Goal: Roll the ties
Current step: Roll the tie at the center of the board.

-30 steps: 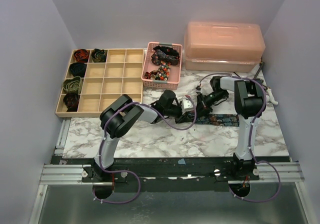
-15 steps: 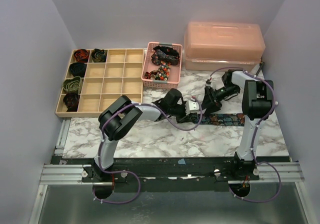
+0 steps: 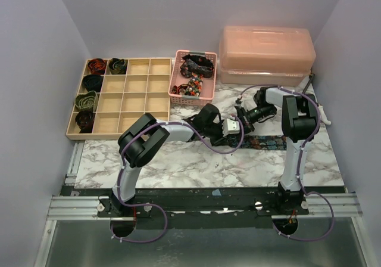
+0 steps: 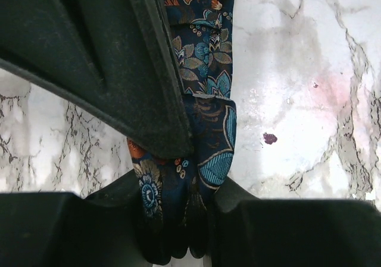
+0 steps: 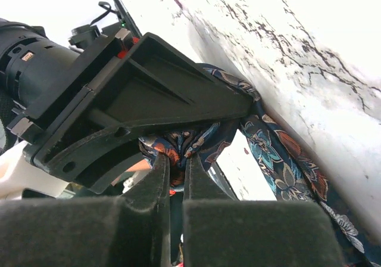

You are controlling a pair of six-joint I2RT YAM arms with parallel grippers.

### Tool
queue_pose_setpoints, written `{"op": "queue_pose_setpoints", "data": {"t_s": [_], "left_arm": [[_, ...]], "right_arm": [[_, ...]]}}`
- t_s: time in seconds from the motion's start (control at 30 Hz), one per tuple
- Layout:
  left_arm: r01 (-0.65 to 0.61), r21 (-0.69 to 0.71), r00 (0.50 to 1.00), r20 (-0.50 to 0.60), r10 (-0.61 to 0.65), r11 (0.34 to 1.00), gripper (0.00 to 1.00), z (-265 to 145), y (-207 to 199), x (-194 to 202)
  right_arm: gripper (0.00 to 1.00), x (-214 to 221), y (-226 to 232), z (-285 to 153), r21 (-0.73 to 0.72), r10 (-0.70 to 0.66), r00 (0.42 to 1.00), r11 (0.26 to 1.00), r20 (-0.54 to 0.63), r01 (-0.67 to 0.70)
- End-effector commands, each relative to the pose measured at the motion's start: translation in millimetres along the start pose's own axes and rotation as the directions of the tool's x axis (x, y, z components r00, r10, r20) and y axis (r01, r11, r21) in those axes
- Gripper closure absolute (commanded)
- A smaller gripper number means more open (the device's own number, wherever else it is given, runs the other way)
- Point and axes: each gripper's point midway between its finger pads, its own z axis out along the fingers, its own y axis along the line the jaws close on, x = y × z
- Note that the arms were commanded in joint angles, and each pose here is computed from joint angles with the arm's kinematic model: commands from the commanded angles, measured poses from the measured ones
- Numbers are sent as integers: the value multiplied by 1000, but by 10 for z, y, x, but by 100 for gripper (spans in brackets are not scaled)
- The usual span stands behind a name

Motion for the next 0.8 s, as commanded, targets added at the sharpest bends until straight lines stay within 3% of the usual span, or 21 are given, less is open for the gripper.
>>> {"op": "queue_pose_setpoints", "data": {"t_s": [0.0, 0.07, 0.1, 0.23, 0.3, 0.47, 0.77], "left_arm": [[169, 2, 953, -256, -163, 986, 78, -66, -251, 862], [207, 1, 951, -236, -201, 978, 71, -79, -236, 804], [228, 8, 951, -216, -221, 974, 60, -93, -232, 756], [218, 42, 975, 21, -219, 975, 32, -256, -186, 320], [166, 31, 978, 120, -168, 986, 23, -353, -166, 106], [132, 29, 967, 216, -135, 991, 20, -424, -159, -44], [121, 47, 932, 338, -130, 992, 34, -27, -100, -71]], "right_arm": [[100, 80, -538, 31, 204, -19, 999, 979, -47, 28], [100, 98, -748, 5, 295, -34, 998, 954, -61, 51], [100, 87, -839, -13, 335, -49, 997, 940, -61, 67], [100, -66, -1180, -155, 512, -120, 992, 849, -47, 127], [100, -136, -1292, -212, 563, -140, 989, 814, -48, 143], [100, -179, -1419, -253, 604, -163, 984, 779, -68, 171], [100, -189, -1490, -178, 574, -151, 984, 800, -90, 176]]}}
